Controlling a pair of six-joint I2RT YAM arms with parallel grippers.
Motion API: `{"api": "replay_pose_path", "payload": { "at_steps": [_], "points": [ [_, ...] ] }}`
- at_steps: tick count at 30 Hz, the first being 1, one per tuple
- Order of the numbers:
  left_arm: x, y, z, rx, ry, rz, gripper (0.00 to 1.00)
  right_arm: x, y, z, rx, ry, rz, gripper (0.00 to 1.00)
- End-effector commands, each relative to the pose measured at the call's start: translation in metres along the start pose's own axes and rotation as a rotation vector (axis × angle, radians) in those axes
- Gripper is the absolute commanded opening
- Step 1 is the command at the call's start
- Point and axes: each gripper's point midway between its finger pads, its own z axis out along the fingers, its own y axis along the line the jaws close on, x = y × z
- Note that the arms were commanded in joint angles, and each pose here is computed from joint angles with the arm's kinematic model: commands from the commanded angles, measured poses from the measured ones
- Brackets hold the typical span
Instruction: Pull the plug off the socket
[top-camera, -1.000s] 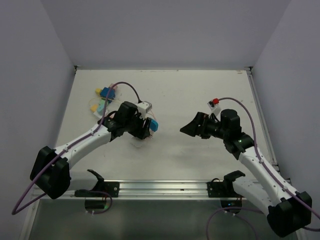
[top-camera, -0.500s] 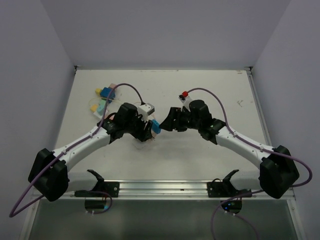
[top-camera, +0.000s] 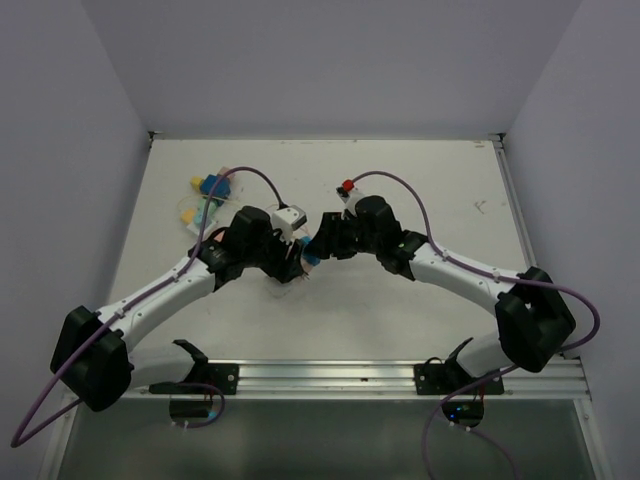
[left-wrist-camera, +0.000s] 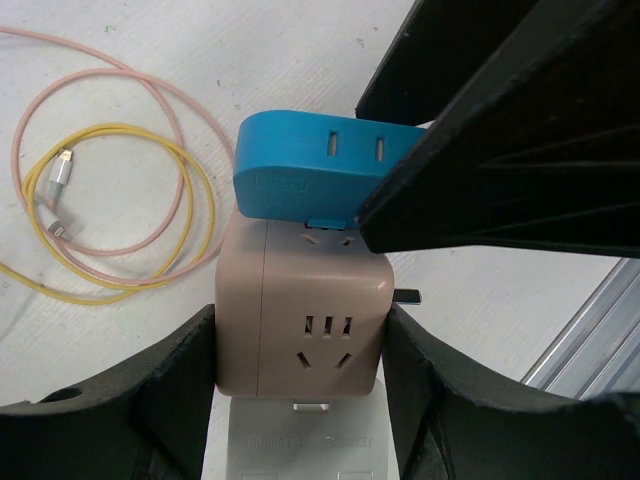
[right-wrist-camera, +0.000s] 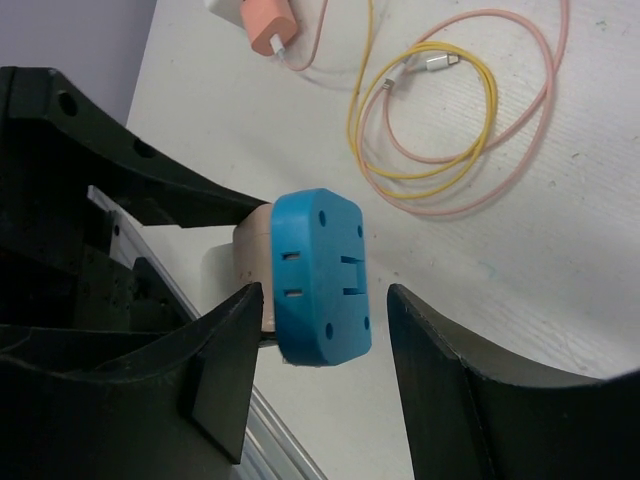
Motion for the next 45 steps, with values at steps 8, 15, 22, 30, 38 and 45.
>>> {"api": "replay_pose_path", "payload": {
  "at_steps": [8,15,22,30,38,45],
  "points": [
    [-0.036,-0.002,-0.015,-0.013,-0.165,0.066,0.0,-0.02,0.004,0.006,-0.005,-0.084,-0.004,0.37],
    [-0.041,0.0,-0.02,-0.033,-0.193,0.073,0.0,-0.025,0.016,-0.005,-0.052,-0.103,0.038,0.11],
    [-0.044,0.0,-0.024,-0.037,-0.223,0.082,0.0,-0.033,0.009,-0.021,-0.124,-0.126,0.217,0.0],
    [-0.043,-0.001,-0.021,-0.028,-0.217,0.08,0.0,-0.051,0.012,-0.038,-0.229,-0.184,0.316,0.0],
    [-0.04,-0.002,-0.019,-0.021,-0.201,0.077,0.0,-0.065,-0.005,-0.054,-0.186,-0.271,0.344,0.0],
    [-0.017,-0.001,0.002,0.0,-0.082,0.045,0.0,-0.086,-0.027,-0.072,-0.037,-0.358,0.255,0.0]
  ]
}}
